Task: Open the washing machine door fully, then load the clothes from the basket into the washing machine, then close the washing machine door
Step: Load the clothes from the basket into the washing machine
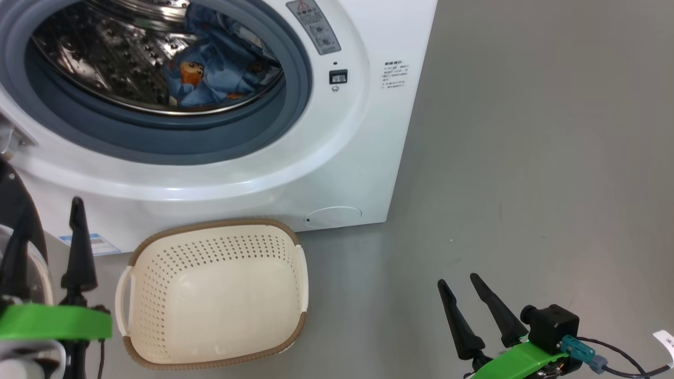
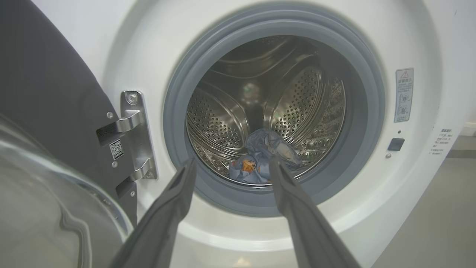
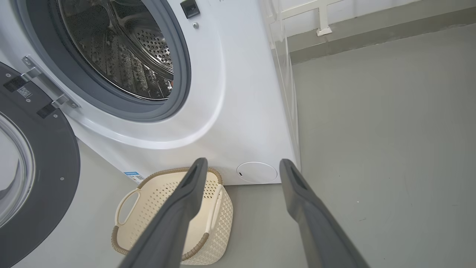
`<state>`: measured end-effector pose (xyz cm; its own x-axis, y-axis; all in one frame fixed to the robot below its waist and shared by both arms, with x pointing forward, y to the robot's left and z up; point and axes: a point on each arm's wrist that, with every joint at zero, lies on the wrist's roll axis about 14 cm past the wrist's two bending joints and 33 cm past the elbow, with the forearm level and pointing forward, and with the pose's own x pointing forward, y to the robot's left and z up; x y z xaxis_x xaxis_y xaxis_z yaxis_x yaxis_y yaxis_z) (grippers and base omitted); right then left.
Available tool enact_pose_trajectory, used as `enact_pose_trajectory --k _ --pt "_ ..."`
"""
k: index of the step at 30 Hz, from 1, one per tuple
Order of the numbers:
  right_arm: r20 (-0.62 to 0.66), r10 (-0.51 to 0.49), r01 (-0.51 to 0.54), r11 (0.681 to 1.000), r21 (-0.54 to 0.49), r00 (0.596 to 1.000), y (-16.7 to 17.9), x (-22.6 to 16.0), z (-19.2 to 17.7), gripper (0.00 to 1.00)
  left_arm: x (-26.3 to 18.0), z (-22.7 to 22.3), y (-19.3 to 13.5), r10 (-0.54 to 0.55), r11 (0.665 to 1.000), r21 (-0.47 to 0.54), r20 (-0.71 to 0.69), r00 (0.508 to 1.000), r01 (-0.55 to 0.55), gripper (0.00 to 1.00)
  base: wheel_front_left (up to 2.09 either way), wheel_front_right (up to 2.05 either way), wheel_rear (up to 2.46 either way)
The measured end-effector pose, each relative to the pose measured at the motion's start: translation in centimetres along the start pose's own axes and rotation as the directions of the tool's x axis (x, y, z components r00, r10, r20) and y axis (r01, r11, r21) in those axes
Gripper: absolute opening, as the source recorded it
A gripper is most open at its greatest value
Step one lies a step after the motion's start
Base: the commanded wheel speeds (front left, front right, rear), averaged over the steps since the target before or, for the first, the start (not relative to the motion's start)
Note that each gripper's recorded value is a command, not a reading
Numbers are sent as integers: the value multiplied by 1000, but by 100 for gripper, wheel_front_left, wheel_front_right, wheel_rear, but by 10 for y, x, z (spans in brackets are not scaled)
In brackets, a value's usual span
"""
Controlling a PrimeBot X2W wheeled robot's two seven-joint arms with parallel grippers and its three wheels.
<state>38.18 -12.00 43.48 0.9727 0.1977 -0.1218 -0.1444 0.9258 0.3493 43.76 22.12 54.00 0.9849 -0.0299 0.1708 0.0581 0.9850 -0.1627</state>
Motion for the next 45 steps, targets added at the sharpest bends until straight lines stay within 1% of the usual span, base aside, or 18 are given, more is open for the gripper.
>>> enact_pose_trajectory --k 11,15,19,26,38,45 --pt "26 -13 13 1000 -5 1000 -3 -8 8 100 -38 -4 12 80 997 -11 -17 997 -80 100 0 0 0" --pt "26 -34 34 999 -7 999 -8 -16 7 100 -47 -4 12 85 996 6 -23 996 -85 100 0 0 0" --pt "27 -48 49 999 -21 998 -12 -23 7 100 -64 -13 15 96 995 22 -60 994 -94 100 0 0 0" --pt "67 -52 55 998 -33 996 -14 -25 20 100 -82 -23 18 113 993 49 -101 989 -108 100 0 0 0" --pt "102 -24 31 997 -68 995 -7 -24 32 100 -95 -31 19 137 990 35 -124 983 -134 100 0 0 0" --pt "132 -15 26 996 -85 991 -4 -23 42 100 -100 -35 20 144 989 45 -138 980 -139 100 0 0 0"
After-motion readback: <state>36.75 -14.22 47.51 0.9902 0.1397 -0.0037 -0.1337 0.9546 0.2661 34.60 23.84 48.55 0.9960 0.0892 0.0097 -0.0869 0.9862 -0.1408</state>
